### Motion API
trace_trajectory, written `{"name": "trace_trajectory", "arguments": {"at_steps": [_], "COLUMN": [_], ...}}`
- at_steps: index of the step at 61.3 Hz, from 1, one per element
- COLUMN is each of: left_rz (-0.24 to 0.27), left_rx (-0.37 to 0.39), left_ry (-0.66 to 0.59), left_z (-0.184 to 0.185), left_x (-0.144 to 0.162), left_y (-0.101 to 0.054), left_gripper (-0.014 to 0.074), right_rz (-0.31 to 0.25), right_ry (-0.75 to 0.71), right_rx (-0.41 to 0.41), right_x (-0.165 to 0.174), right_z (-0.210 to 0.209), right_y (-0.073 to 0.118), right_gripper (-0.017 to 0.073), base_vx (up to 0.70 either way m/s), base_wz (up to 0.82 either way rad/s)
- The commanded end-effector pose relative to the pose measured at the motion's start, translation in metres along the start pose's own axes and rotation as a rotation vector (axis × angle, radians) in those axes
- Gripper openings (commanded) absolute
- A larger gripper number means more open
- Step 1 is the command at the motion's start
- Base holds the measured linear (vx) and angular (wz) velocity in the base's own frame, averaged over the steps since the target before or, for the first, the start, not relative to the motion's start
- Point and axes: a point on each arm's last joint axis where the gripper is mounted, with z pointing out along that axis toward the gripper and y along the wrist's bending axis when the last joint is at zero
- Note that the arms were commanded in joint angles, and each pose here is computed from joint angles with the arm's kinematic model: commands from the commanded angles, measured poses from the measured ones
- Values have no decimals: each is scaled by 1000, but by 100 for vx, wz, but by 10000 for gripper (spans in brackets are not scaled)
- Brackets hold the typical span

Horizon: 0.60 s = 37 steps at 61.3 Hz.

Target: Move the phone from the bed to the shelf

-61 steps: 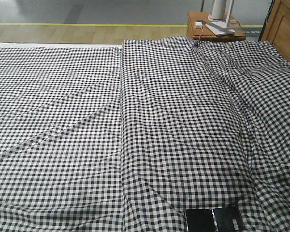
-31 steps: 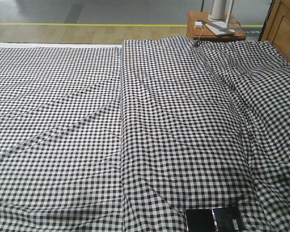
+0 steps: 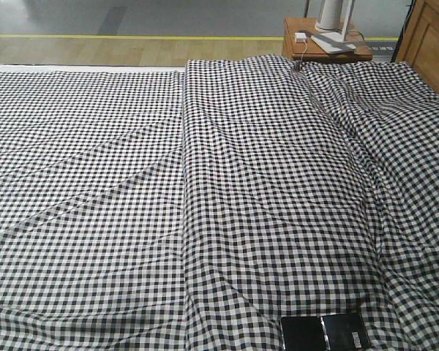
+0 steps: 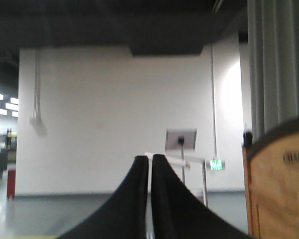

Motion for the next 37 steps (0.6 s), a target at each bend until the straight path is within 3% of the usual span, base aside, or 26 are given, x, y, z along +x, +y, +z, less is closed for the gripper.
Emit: {"name": "trace_trajectory", "arguments": {"at_steps": [1, 12, 23, 37], "left_rz": [-10, -10, -10, -10], "left_rx": [-5, -5, -5, -5], "left_ry": [-75, -75, -75, -75], "left_z": [0, 0, 0, 0], "left_x": [-6, -6, -6, -6], "left_y": [1, 1, 1, 1], "left_gripper": [1, 1, 1, 1], "right_rz": [-21, -19, -20, -23], "right_ry": [-160, -142, -10, 305], "right_rx": [4, -7, -25, -45], "right_x": [-48, -96, -130, -118], "right_z": [6, 26, 53, 96], "right_y": [1, 3, 6, 9], "right_gripper": [-4, -4, -4, -3], "base_vx": [0, 0, 0, 0], "base_wz": [0, 0, 0, 0]}}
